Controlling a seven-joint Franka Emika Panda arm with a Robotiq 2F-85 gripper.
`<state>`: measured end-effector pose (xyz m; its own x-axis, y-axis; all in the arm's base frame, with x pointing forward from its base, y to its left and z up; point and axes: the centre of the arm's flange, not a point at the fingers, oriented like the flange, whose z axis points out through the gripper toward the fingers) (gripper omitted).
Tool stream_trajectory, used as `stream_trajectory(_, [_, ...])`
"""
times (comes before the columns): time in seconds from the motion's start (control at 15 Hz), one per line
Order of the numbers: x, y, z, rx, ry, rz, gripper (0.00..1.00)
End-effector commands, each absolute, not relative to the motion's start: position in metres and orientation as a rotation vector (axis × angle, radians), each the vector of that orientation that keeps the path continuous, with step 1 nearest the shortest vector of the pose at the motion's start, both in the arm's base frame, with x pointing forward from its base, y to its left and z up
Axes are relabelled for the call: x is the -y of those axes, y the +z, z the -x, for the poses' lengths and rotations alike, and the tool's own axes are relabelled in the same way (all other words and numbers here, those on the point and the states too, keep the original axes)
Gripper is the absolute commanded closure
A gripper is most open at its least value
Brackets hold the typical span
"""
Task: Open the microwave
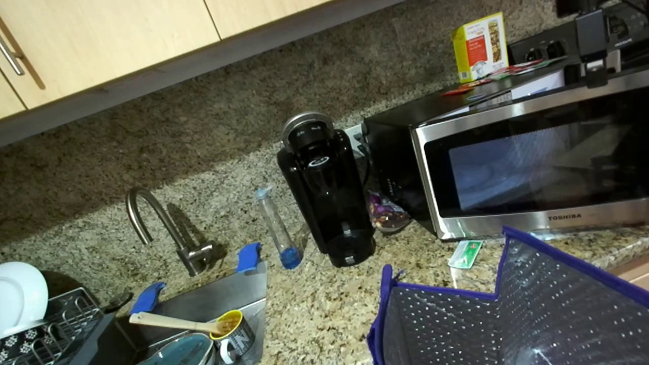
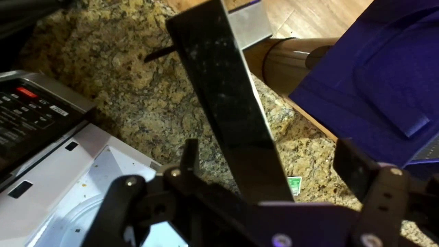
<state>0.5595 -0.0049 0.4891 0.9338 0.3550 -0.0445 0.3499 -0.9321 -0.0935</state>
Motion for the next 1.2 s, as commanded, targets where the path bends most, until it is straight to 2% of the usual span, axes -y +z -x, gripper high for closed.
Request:
stream_trajectory(0.0, [-0.005, 0.495, -0.546, 0.546, 0.152, 2.957, 0.0])
stream_trajectory(0.73, [-0.03, 0.513, -0.5, 0.588, 0.207, 2.704, 0.0])
stream_trajectory(1.13, [-0.007, 0.512, -0.489, 0.402, 0.065, 2.782, 0.0])
